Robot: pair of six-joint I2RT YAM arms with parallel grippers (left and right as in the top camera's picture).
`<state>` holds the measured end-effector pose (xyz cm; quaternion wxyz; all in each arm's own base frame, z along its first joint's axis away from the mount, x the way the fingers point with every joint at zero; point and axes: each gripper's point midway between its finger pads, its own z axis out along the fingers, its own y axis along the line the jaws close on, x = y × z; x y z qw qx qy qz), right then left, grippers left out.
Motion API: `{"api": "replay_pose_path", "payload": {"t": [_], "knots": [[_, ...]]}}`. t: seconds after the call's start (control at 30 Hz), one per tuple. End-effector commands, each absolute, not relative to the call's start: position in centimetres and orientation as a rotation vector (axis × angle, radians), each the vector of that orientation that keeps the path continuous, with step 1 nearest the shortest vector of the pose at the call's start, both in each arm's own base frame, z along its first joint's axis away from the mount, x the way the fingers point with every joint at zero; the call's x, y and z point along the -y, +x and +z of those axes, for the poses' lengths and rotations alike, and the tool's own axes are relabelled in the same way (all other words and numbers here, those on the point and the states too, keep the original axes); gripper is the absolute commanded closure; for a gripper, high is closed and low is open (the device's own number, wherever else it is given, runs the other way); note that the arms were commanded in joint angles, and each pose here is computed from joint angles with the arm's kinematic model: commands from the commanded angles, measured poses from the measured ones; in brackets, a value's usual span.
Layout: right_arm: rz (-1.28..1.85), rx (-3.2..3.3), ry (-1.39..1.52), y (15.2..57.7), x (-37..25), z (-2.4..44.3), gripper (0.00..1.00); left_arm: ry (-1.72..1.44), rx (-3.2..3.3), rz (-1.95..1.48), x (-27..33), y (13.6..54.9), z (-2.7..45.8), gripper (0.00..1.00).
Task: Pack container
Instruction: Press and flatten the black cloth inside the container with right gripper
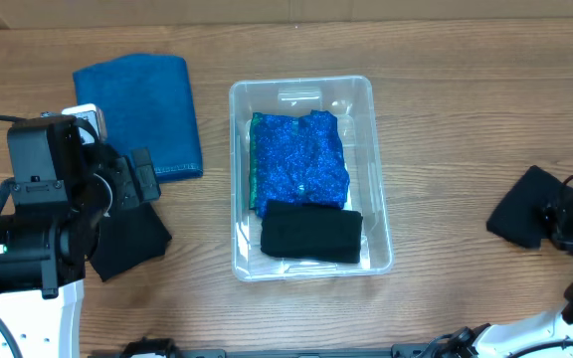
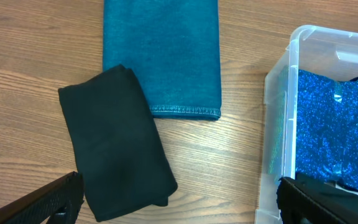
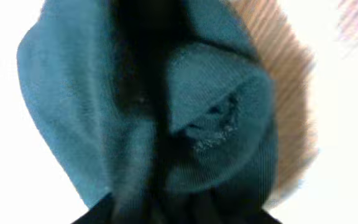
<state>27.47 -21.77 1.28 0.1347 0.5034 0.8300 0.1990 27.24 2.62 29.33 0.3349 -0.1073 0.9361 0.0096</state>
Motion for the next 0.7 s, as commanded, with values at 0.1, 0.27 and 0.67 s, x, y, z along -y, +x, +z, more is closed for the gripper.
{"api": "replay_pose_path", "payload": {"t": [0.1, 0.27, 0.67], "knots": [[1.005, -2.254, 1.197, 31.8, 18.0, 5.6, 0.96, -0.254, -2.427, 0.034, -2.6, 27.4, 30.0, 0.00], [1.006, -2.380, 0.404, 37.4, 7.8, 18.7, 0.96, -0.254, -2.427, 0.034, -2.6, 27.4, 30.0, 0.00], [0.627, -2.220, -1.736, 23.0, -24.4, 22.6, 0.96, -0.254, -2.430, 0.034, -2.6, 27.3, 30.0, 0.00]]}}
